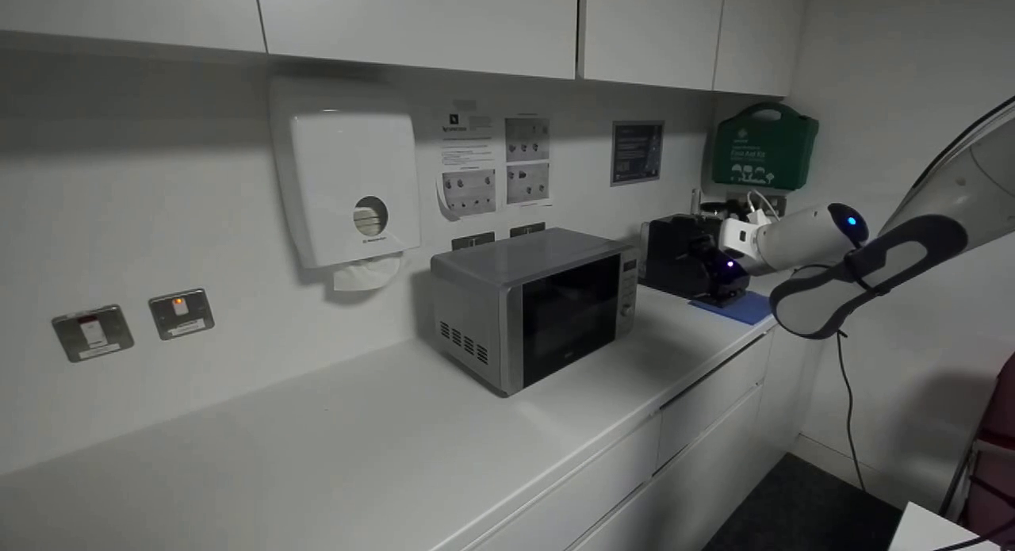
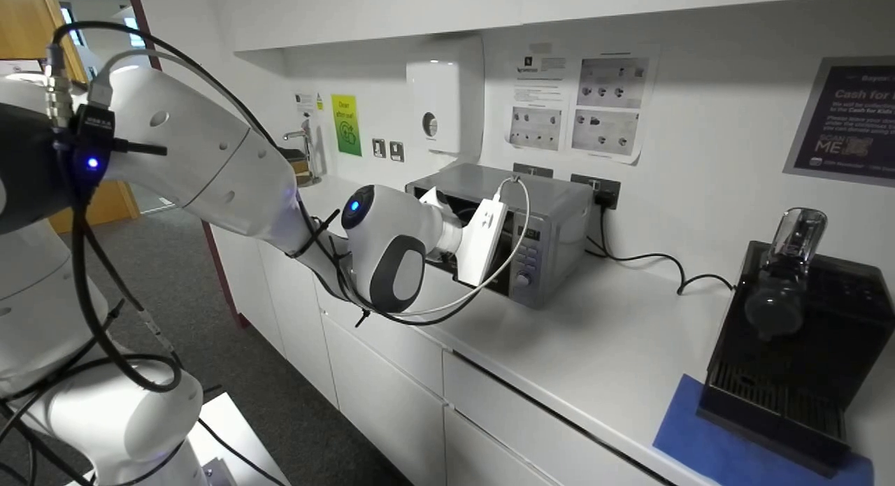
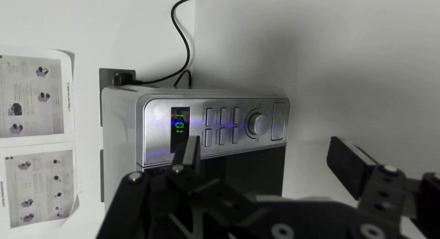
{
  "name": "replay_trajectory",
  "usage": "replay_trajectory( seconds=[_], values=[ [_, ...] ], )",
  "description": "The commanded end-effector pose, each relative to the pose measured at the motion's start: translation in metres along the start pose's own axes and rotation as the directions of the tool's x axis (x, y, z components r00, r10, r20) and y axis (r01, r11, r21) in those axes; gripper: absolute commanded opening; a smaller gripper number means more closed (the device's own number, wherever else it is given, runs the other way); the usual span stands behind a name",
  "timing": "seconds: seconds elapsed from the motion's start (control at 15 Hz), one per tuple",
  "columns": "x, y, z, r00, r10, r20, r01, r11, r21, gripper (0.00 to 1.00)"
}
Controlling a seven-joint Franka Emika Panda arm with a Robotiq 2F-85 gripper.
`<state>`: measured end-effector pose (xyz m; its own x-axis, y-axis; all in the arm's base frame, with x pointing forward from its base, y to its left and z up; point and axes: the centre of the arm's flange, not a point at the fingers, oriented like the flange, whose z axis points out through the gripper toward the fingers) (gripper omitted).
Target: Press a button on the top right side of the microwave
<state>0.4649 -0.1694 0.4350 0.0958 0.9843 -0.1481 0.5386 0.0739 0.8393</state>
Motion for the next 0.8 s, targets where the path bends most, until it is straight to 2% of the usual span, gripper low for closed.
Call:
replay_trajectory(
  seconds=[0.0,0.13,0.2,0.67,0.73],
  values=[
    [-0.017,-0.016,0.009,0.987,-0.157,-0.042,0.156,0.987,-0.036,0.75],
    [-0.022,-0.02,0.011,0.975,-0.214,-0.05,0.212,0.976,-0.05,0.66],
    [-0.027,-0.021,0.013,0.973,-0.227,-0.048,0.223,0.973,-0.065,0.55],
    [-0.066,-0.003,0.026,0.97,-0.243,0.012,0.24,0.944,-0.225,0.01],
    [-0.071,-0.002,0.032,0.969,-0.245,0.012,0.241,0.942,-0.232,0.0]
  ],
)
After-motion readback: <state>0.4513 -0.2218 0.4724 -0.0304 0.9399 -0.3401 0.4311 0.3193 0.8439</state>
